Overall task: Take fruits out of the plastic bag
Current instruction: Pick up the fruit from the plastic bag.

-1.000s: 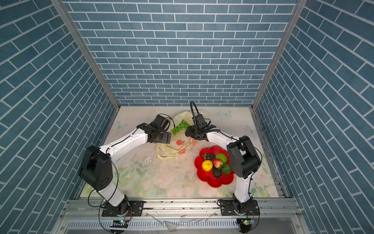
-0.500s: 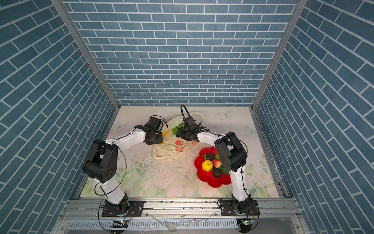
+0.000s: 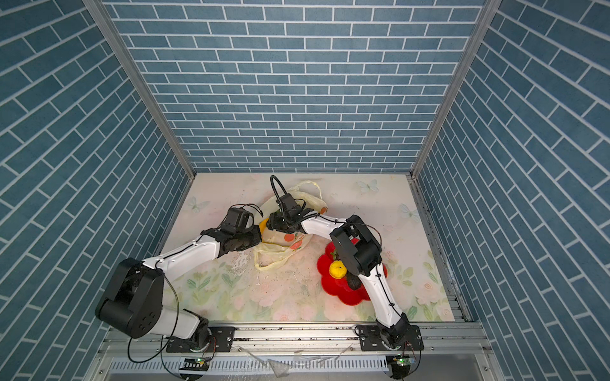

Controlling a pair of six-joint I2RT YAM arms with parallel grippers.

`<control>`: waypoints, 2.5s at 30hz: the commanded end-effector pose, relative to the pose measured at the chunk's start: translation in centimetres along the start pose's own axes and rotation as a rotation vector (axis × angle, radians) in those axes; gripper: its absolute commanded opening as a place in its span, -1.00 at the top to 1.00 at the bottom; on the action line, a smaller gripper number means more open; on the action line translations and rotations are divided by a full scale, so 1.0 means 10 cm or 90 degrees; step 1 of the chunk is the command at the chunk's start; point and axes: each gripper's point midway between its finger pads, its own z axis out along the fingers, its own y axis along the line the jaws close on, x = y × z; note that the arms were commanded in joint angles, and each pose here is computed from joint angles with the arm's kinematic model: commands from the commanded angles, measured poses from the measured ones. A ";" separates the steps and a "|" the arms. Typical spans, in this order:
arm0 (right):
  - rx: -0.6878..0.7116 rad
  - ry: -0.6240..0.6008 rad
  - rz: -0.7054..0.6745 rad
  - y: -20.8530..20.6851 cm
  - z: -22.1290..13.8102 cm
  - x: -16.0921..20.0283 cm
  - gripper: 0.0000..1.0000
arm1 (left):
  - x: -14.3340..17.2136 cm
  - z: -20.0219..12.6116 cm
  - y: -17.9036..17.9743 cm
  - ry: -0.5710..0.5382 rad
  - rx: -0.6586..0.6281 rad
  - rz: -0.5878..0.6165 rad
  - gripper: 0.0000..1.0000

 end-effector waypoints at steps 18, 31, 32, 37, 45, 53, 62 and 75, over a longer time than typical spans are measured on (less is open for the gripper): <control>0.135 0.031 -0.061 -0.06 0.33 0.13 -0.29 | 0.08 -0.06 -0.23 -0.012 0.078 -0.016 1.00; 0.245 0.002 -0.126 -0.35 0.02 0.05 0.28 | 0.15 0.02 0.06 0.004 -0.021 0.042 1.00; 0.246 0.001 -0.128 -0.35 0.02 0.04 0.29 | 0.14 0.02 0.05 0.004 -0.018 0.043 1.00; 0.239 0.014 -0.126 -0.35 0.07 0.06 0.31 | 0.17 0.03 0.06 0.007 -0.018 0.049 0.99; 0.169 0.025 -0.170 -0.10 0.04 0.06 0.58 | 0.18 0.10 0.08 0.028 -0.034 0.075 0.93; 0.100 0.022 -0.190 0.14 -0.17 -0.02 0.60 | 0.03 0.17 0.00 0.019 -0.043 0.100 0.91; 0.052 0.002 -0.184 0.25 -0.61 -0.16 0.60 | -0.13 0.15 0.04 -0.001 -0.078 0.125 0.88; 0.007 0.024 -0.265 0.48 -1.28 0.02 0.60 | -0.34 0.22 0.01 -0.010 -0.080 0.110 0.88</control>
